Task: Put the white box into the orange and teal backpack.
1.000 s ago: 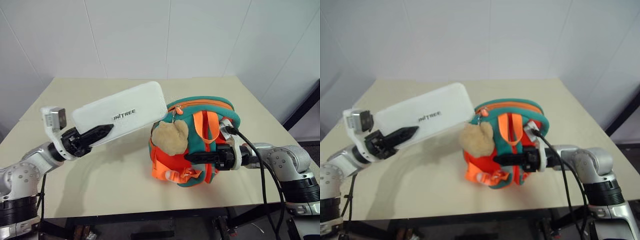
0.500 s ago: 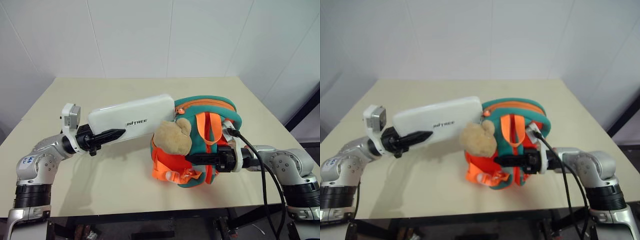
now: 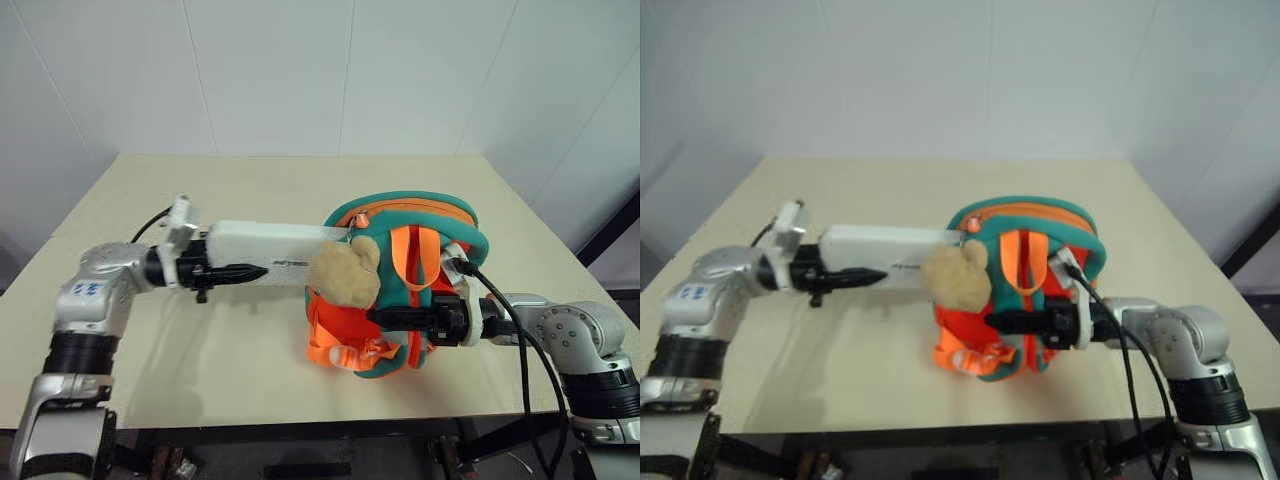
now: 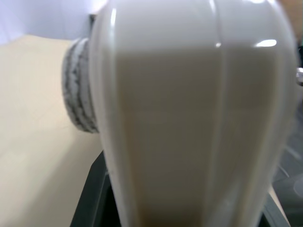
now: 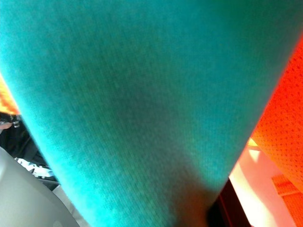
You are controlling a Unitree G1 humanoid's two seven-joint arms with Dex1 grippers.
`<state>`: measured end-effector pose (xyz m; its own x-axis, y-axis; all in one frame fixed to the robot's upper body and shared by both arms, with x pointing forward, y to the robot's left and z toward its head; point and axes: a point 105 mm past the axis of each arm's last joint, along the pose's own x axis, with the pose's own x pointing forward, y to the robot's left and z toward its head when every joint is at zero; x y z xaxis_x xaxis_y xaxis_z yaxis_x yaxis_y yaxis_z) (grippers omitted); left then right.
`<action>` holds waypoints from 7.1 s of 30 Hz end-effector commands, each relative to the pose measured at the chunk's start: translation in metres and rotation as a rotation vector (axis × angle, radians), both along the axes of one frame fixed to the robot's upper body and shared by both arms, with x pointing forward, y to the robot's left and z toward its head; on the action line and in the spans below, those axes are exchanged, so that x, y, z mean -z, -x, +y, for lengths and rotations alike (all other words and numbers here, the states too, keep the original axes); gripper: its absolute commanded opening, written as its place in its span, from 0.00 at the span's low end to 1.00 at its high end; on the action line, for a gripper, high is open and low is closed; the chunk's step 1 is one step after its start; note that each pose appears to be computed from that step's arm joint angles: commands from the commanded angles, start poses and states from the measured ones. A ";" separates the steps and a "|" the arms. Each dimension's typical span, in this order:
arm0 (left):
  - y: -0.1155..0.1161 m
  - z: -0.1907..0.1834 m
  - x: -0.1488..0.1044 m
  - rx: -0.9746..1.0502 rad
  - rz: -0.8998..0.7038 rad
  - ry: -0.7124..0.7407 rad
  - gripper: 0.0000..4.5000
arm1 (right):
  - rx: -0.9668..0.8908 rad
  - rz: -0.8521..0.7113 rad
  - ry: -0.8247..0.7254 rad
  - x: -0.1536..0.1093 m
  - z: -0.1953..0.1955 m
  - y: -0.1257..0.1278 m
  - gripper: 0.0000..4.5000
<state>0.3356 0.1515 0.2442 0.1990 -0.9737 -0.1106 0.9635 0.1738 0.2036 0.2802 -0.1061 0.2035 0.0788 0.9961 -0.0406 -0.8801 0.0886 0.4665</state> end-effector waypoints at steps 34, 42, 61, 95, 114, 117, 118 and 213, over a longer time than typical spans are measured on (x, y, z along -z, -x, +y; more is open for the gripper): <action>-0.019 -0.133 -0.009 0.131 -0.185 -0.223 0.38 | 0.015 -0.039 -0.084 -0.003 0.016 0.005 0.01; -0.004 -0.111 -0.028 0.194 -0.149 -0.157 0.91 | 0.018 -0.038 -0.087 -0.001 0.017 0.005 0.01; 0.017 -0.003 -0.048 0.136 0.108 -0.102 0.99 | 0.016 -0.038 -0.092 0.000 0.022 0.000 0.01; 0.061 -0.061 -0.030 0.201 0.099 -0.065 0.99 | 0.011 -0.031 -0.101 0.001 0.029 -0.001 0.01; 0.063 -0.092 -0.004 0.216 0.118 -0.122 0.59 | 0.009 -0.028 -0.105 0.001 0.030 0.000 0.01; 0.062 -0.091 -0.005 0.206 0.108 -0.124 0.49 | 0.007 -0.030 -0.105 0.001 0.031 0.000 0.01; 0.062 -0.090 -0.005 0.206 0.109 -0.126 0.48 | 0.007 -0.030 -0.105 0.001 0.031 0.000 0.01; 0.060 0.081 0.055 -0.344 -0.155 -0.116 1.00 | 0.375 -0.768 0.383 -0.002 -0.125 0.001 1.00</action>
<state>0.2816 0.2313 0.1712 0.5203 -0.8312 -0.1958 0.8342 0.4455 0.3252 0.2818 -0.2300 0.1951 0.5465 0.8156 -0.1899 -0.8221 0.4793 -0.3074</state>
